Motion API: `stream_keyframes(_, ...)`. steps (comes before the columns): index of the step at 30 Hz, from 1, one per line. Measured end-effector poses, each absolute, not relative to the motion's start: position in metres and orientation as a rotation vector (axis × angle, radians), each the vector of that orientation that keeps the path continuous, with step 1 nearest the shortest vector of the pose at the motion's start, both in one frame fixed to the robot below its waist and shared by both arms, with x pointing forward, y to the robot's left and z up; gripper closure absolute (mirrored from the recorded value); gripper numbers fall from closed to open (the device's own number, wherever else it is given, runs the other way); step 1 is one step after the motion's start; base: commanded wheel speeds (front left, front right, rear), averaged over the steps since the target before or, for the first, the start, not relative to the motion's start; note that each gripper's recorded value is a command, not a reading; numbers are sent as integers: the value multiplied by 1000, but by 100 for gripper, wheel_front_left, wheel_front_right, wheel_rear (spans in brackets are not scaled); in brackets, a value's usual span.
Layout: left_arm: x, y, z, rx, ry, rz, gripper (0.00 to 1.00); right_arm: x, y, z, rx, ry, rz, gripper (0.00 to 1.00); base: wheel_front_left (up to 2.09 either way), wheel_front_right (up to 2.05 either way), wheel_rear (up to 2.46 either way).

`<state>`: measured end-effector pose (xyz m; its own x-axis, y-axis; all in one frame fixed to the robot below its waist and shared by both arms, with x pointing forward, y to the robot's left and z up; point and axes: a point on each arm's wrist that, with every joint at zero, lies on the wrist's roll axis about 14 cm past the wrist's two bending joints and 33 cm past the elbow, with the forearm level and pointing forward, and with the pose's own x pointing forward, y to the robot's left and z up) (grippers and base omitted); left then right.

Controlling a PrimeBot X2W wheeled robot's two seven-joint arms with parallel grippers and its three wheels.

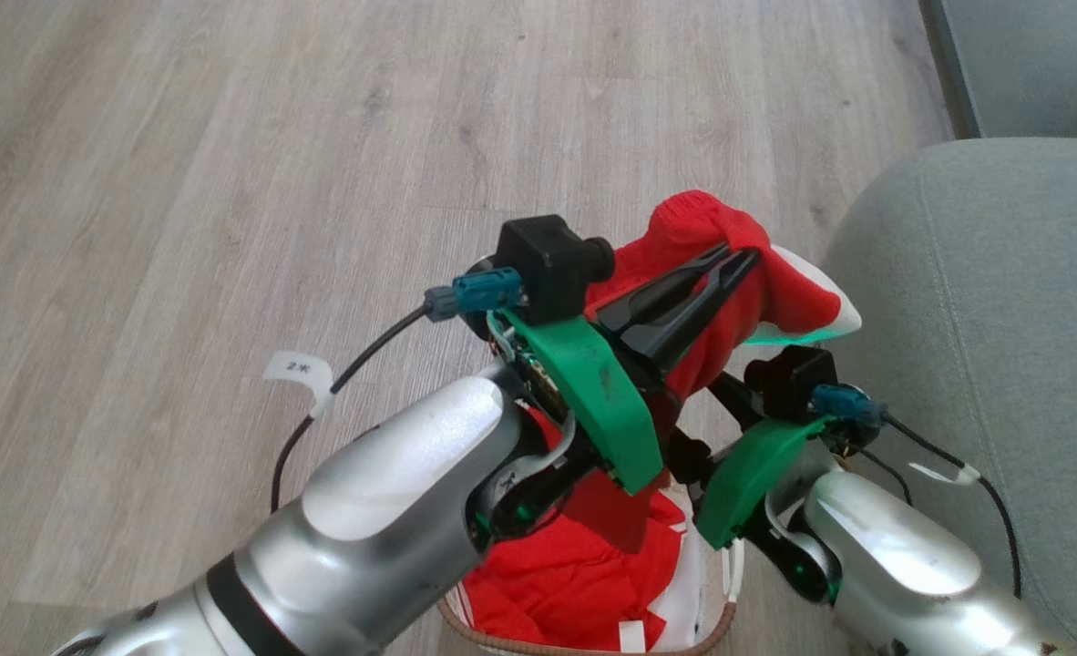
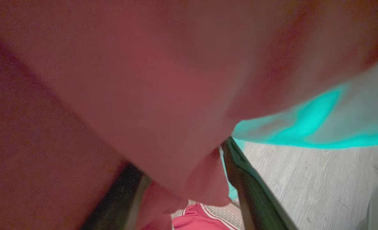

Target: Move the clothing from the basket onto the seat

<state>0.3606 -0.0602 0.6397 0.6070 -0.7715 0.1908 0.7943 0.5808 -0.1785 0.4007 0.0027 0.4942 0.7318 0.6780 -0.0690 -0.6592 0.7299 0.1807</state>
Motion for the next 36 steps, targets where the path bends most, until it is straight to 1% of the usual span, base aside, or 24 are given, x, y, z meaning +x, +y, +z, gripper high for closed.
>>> stream_keyframes(3, 359, -60, 638, -255, -92, -916, 100, 402, 9, 496, 133, 127, 757, 0, 0, 0, 0)
stream_keyframes(4, 359, -60, 638, -255, -91, -915, 100, 403, 10, 496, 129, 127, 760, 6, 0, 0, 0)
stream_keyframes(5, 359, -59, 637, -254, -89, -913, 100, 403, 11, 495, 127, 128, 762, 36, 0, 0, 0)
stream_keyframes(6, 360, -59, 637, -254, -88, -911, 100, 403, 11, 494, 124, 131, 763, 84, 0, 0, 0)
stream_keyframes(7, 360, -58, 637, -253, -88, -910, 100, 403, 11, 494, 124, 130, 764, 100, 0, 0, 0)
stream_keyframes(12, 362, -58, 635, -254, -83, -907, 100, 406, 12, 505, 141, 101, 762, 100, 0, 0, 0)
stream_keyframes(17, 371, -49, 629, -256, -69, -870, 100, 415, -2, 525, 189, 40, 708, 100, 0, 0, 0)
stream_keyframes(26, 374, -38, 601, -260, -10, -829, 100, 406, -47, 523, 257, 6, 571, 100, 0, 0, 0)
stream_keyframes(35, 370, -43, 583, -268, 29, -829, 100, 403, -93, 548, 309, -100, 442, 100, 0, 0, 0)
stream_keyframes(36, 370, -44, 583, -269, 28, -832, 92, 402, -98, 550, 313, -110, 429, 100, 0, 0, 0)
